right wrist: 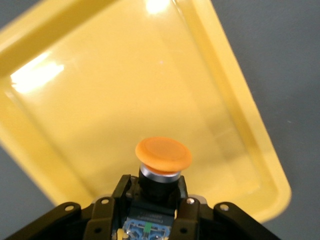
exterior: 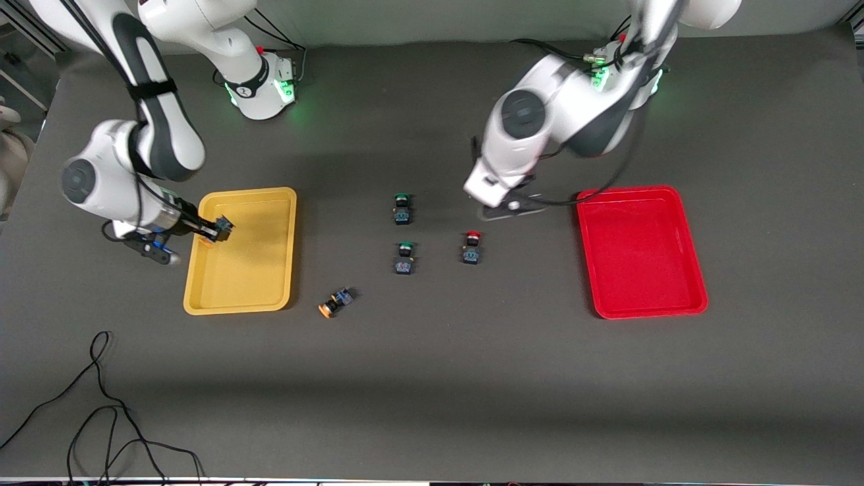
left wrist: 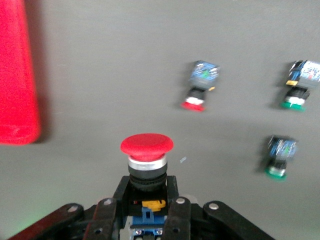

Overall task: Place red and yellow buttons in trays
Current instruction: 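Carry the yellow button to its tray while the left gripper carries the red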

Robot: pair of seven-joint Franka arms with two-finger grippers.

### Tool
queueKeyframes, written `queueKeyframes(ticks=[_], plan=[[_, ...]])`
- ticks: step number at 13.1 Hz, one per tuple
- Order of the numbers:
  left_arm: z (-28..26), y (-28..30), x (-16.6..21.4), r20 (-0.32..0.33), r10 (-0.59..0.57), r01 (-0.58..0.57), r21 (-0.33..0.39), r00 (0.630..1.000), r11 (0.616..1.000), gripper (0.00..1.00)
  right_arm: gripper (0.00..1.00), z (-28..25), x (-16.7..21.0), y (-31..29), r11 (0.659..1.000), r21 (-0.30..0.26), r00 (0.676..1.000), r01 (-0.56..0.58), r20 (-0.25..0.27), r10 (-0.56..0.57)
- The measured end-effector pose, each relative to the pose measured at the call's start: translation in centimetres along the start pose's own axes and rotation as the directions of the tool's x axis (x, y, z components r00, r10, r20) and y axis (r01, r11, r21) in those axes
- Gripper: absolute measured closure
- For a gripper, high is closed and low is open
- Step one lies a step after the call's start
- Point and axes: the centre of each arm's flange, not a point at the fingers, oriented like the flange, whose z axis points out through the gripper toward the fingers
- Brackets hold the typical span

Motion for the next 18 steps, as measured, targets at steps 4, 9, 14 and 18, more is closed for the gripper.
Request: queueKeyframes(ticks=[4,9,14,18], plan=[[-3.7,-13.4,5.2,0.063,0.031,-0.032,0.014,0.998,0.999,0.67,0.60,4.5,-1.0,-1.6,1.000,-0.027,1.000,-0.008,0.018,0.009],[2.4,-25.3,12.1,-0.011,0.062,-0.062,0.001,0.998,0.998,0.67,0.50,5.0,-1.6,-2.8,1.000,-0.012,1.000,-0.012,0.027,0.012],[15.1,-24.5,15.2,-0.072,0.083,-0.081,0.021,0.994,0.996,0.67,0.00,-2.2,-0.5,-7.9,0.995,0.079,0.998,0.057,-0.016,-0.056],[18.4,-24.5,16.1,-0.074,0.084,-0.082,0.026,0.994,0.996,0.61,0.00,-13.0,1.4,-15.7,0.988,0.150,0.998,-0.044,-0.043,0.051]])
